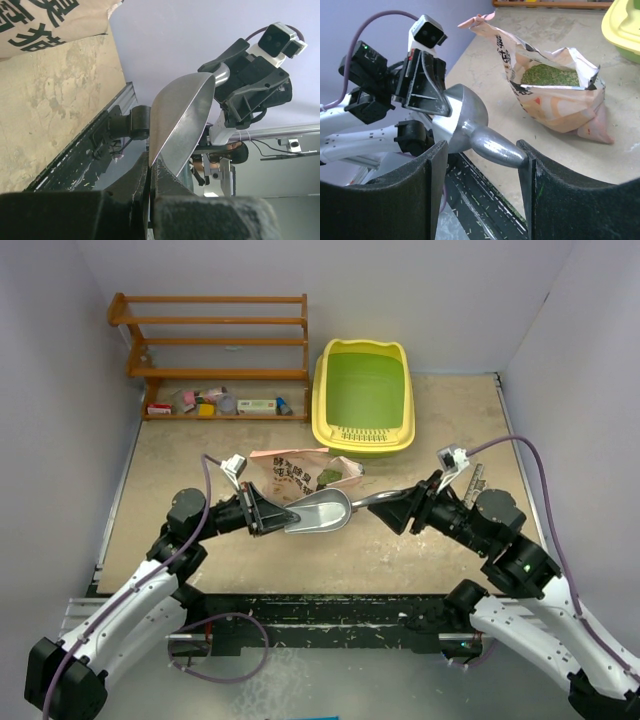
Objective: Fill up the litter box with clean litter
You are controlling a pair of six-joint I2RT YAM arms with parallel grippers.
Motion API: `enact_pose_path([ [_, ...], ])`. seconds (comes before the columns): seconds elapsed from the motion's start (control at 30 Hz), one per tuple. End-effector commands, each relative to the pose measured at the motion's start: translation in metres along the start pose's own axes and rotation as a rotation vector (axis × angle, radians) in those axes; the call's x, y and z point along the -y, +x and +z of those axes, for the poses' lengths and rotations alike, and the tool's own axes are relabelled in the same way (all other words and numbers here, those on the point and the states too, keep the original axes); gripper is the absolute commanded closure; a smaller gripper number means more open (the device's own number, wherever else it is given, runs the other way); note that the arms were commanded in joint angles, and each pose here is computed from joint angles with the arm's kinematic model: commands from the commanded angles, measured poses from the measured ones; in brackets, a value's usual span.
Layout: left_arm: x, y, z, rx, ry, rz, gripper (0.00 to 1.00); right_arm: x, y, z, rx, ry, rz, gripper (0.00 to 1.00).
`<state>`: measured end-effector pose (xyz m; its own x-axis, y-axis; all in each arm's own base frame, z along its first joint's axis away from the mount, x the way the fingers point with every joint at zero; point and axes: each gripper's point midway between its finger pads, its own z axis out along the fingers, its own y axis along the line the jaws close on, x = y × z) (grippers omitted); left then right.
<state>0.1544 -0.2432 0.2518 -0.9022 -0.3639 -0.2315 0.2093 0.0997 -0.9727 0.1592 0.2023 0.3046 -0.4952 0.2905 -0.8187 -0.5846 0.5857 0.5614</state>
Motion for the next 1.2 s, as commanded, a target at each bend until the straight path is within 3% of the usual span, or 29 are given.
enact_pose_path([
  [0.0,0.015,-0.003,-0.001,0.020,0.050,0.021,1.00,-0.019,-0.014,0.009,0.040,-0.087,0.006,0.42],
  [0.3,0.019,-0.007,0.001,0.025,0.059,0.027,1.00,-0.021,-0.007,0.029,-0.022,-0.116,-0.007,0.49],
  [0.53,0.019,-0.008,0.002,0.025,0.061,0.029,1.00,-0.022,-0.002,0.032,-0.046,-0.125,-0.008,0.71],
  [0.77,0.018,-0.009,0.003,0.029,0.056,0.031,1.00,-0.022,0.005,0.029,-0.076,-0.131,-0.004,0.99],
  [0.83,0.018,-0.009,0.003,0.027,0.053,0.033,1.00,-0.022,0.006,0.029,-0.082,-0.131,-0.004,1.00],
  [1.0,0.019,-0.010,0.004,0.022,0.050,0.040,1.00,-0.019,0.013,0.031,-0.111,-0.125,-0.002,0.77],
  [1.03,0.020,-0.010,0.004,0.024,0.051,0.041,1.00,-0.018,0.014,0.031,-0.116,-0.125,-0.001,0.78],
  [1.17,0.020,-0.011,0.004,0.029,0.049,0.038,1.00,-0.016,0.018,0.032,-0.136,-0.115,-0.004,1.00],
])
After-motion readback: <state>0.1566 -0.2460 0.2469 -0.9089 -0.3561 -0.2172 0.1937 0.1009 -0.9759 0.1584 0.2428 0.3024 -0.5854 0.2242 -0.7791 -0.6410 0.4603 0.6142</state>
